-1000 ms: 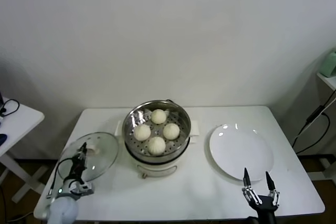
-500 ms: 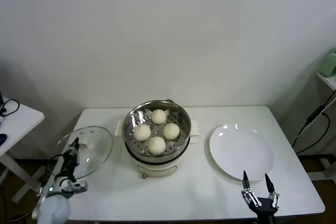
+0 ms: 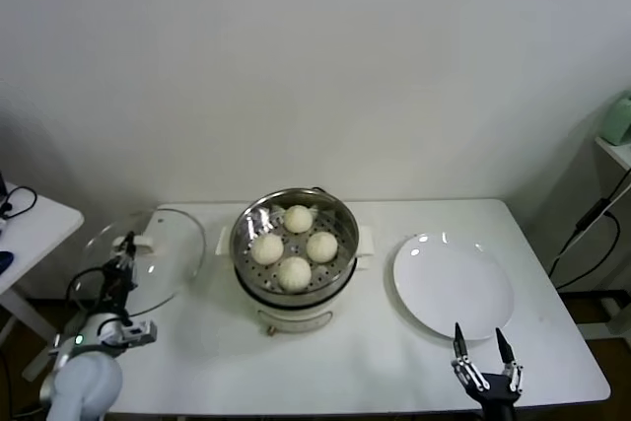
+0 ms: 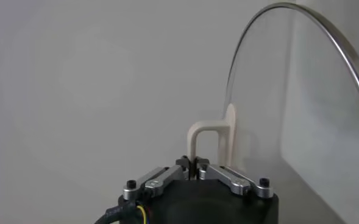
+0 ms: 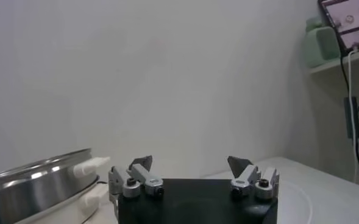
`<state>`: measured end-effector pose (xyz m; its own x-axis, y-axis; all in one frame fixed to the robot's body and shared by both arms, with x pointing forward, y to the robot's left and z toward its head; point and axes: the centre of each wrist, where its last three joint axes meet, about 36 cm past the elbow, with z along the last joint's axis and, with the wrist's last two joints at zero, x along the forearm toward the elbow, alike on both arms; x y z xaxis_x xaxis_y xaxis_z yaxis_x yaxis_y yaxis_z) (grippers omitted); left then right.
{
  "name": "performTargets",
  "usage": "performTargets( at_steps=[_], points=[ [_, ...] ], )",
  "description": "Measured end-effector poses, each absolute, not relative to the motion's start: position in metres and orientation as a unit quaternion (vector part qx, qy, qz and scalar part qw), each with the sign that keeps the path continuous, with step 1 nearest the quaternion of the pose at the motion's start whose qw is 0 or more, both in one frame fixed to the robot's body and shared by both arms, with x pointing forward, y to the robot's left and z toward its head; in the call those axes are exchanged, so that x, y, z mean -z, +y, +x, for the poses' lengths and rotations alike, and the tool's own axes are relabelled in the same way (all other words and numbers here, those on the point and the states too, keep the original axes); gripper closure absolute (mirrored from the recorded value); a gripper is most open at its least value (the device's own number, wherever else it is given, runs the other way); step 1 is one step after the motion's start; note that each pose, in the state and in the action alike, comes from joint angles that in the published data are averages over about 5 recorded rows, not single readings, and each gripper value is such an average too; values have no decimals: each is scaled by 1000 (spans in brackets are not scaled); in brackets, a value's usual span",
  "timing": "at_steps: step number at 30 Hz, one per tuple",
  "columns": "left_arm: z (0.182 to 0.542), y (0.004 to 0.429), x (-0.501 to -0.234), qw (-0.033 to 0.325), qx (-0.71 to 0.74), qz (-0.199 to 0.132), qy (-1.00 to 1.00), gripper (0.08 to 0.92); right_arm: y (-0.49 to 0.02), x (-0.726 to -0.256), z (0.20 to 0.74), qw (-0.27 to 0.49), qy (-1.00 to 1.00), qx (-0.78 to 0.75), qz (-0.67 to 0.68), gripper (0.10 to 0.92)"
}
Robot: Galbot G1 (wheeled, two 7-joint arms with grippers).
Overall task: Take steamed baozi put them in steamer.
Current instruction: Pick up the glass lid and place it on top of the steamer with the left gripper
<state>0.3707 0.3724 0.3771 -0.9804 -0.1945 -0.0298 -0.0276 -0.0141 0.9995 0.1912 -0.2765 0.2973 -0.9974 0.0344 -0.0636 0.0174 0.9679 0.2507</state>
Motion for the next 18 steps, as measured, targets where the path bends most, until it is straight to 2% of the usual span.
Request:
performTargets(
  at_steps=[9, 18],
  points=[
    [375, 351, -423, 53, 707, 95, -699, 863, -277, -296, 190, 27, 992, -120, 9, 200],
    [376, 309, -459, 47, 692, 91, -715, 863, -277, -292, 190, 17, 993, -112, 11, 200]
  ],
)
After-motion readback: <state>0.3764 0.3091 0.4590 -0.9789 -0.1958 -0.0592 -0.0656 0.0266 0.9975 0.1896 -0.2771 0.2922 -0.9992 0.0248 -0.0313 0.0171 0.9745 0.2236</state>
